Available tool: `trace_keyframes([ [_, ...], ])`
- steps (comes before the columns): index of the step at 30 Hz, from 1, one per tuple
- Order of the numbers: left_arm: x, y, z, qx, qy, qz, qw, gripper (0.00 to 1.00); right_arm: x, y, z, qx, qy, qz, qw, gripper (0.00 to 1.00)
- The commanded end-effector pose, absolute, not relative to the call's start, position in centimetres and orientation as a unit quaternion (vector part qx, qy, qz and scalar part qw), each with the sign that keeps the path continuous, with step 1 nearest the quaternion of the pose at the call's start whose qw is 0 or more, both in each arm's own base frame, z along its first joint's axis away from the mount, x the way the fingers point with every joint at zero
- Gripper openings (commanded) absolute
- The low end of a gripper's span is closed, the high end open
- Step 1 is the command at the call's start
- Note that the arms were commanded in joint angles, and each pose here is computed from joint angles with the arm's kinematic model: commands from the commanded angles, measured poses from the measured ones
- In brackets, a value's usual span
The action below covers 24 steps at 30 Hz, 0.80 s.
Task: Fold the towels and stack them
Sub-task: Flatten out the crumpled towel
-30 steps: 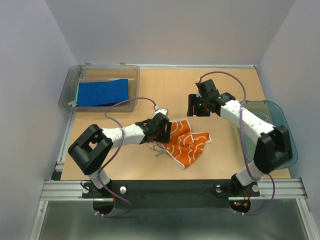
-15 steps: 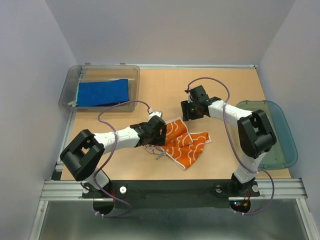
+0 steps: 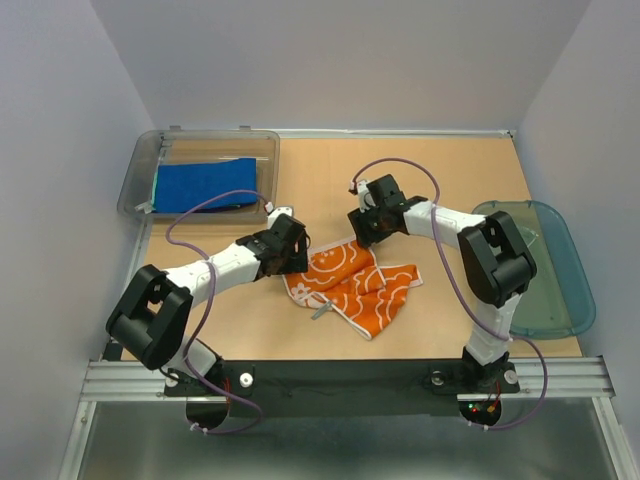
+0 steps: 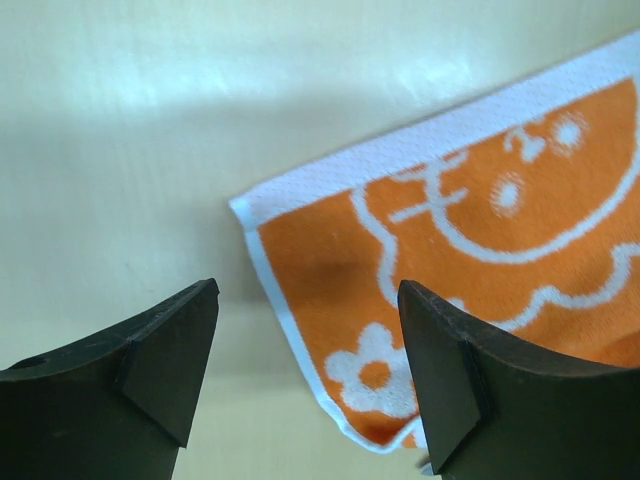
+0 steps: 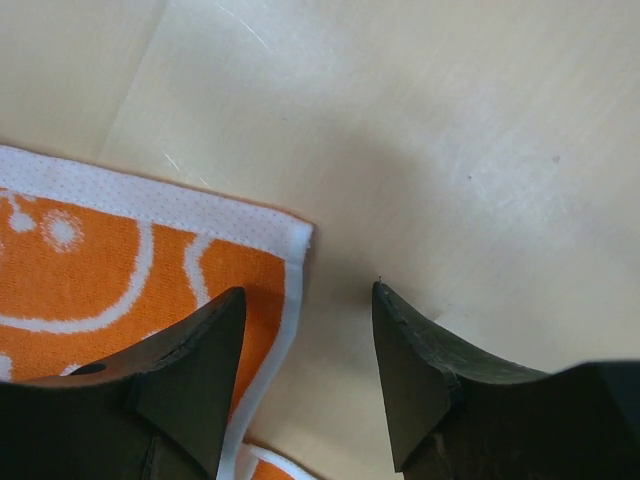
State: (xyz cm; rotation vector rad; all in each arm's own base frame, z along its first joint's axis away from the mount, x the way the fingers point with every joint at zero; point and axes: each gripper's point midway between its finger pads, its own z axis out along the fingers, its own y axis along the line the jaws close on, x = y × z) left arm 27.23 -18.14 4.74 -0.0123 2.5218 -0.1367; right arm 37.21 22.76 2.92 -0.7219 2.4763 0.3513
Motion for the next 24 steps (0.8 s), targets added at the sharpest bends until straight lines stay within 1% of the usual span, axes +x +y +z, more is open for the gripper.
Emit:
trace_keyframes([
  [1, 27.9, -16.8, 5.7, -0.015, 0.947, -0.051, 0.316, 0.84, 39.4, 25.4, 5.2, -0.303, 0.888, 0.151, 0.312, 0.59],
  [8, 28.4, -16.3, 5.7, -0.023, 0.949, -0.052, 0.310, 0.84, 40.0, 26.4, 5.6, -0.317, 0.881, 0.145, 0.321, 0.59],
  [11, 28.4, -16.1, 5.7, -0.026, 0.950, -0.051, 0.306, 0.84, 40.0, 26.2, 4.7, -0.318, 0.884, 0.133, 0.315, 0.58],
  [16, 28.4, -16.0, 5.6, -0.022, 0.951, -0.047, 0.303, 0.84, 39.3, 25.7, 2.8, -0.322, 0.891, 0.120, 0.296, 0.54],
  [19, 28.4, -16.1, 5.5, -0.017, 0.952, -0.047, 0.301, 0.84, 38.7, 25.3, 1.7, -0.326, 0.895, 0.110, 0.284, 0.50],
  [24, 28.5, -16.2, 4.7, -0.015, 0.957, -0.041, 0.287, 0.83, 37.9, 24.6, 0.4, -0.332, 0.899, 0.090, 0.270, 0.39],
])
